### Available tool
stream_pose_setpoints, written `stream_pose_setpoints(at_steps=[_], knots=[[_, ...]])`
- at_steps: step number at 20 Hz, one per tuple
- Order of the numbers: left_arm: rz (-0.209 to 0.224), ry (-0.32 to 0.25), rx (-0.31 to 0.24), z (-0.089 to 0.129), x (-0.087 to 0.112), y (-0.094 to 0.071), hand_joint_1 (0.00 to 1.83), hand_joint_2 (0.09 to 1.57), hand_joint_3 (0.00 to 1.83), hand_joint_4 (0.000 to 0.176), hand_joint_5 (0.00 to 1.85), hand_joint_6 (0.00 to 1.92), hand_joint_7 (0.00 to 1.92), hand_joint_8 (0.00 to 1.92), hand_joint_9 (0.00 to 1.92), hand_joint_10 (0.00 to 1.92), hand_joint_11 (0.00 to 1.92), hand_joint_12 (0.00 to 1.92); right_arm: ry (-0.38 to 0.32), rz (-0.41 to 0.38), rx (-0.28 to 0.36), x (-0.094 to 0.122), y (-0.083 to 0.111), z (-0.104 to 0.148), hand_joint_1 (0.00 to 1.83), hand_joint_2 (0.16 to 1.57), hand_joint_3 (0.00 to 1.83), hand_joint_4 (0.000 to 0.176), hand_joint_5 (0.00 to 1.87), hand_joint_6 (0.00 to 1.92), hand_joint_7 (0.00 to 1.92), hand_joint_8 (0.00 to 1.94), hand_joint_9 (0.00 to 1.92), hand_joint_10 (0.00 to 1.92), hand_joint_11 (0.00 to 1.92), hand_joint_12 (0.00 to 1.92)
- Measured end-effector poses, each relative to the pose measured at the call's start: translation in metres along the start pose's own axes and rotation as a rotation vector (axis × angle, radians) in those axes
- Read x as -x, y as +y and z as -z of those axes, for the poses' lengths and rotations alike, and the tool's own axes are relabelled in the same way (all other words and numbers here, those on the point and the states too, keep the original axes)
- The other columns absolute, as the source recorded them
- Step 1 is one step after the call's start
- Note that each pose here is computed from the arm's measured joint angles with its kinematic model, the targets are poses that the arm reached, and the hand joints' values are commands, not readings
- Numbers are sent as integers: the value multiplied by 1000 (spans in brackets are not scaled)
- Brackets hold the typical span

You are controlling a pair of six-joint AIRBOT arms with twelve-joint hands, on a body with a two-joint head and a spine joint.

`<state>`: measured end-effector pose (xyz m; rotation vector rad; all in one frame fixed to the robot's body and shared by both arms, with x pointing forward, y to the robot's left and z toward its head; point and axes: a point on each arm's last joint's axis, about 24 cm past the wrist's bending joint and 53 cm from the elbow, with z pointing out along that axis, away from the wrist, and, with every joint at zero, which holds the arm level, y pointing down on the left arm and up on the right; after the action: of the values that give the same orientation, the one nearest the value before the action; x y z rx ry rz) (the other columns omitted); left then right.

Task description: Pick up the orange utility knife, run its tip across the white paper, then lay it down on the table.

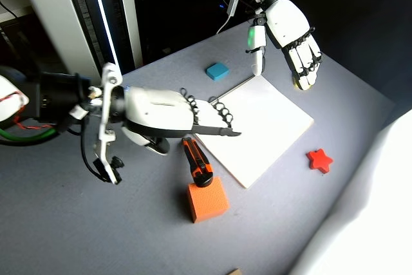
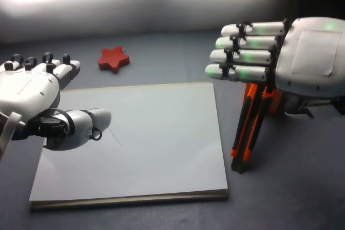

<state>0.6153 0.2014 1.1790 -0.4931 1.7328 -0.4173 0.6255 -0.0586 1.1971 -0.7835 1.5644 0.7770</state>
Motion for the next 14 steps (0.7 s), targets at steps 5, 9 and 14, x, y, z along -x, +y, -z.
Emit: stream_pose_setpoints(at_steps=[5, 9, 14], knots=[[1, 0, -7, 0, -1, -2, 123, 1236, 1, 59, 87, 2, 93, 2, 161, 7, 0, 655, 76, 59, 9, -29, 6, -2, 1125, 948, 0, 0, 0, 0, 0, 0, 0, 0, 0, 0], [4, 5, -9, 0, -4, -2, 32, 1242, 4, 57, 60, 0, 61, 0, 163, 3, 0, 730, 118, 69, -11, -44, 1, -1, 1140, 947, 0, 0, 0, 0, 0, 0, 0, 0, 0, 0], [0, -2, -27, 0, -5, -5, 81, 1242, 2, 62, 68, 0, 54, 0, 147, 1, 0, 711, 122, 64, 27, -60, 15, -12, 1124, 960, 0, 0, 0, 0, 0, 0, 0, 0, 0, 0]])
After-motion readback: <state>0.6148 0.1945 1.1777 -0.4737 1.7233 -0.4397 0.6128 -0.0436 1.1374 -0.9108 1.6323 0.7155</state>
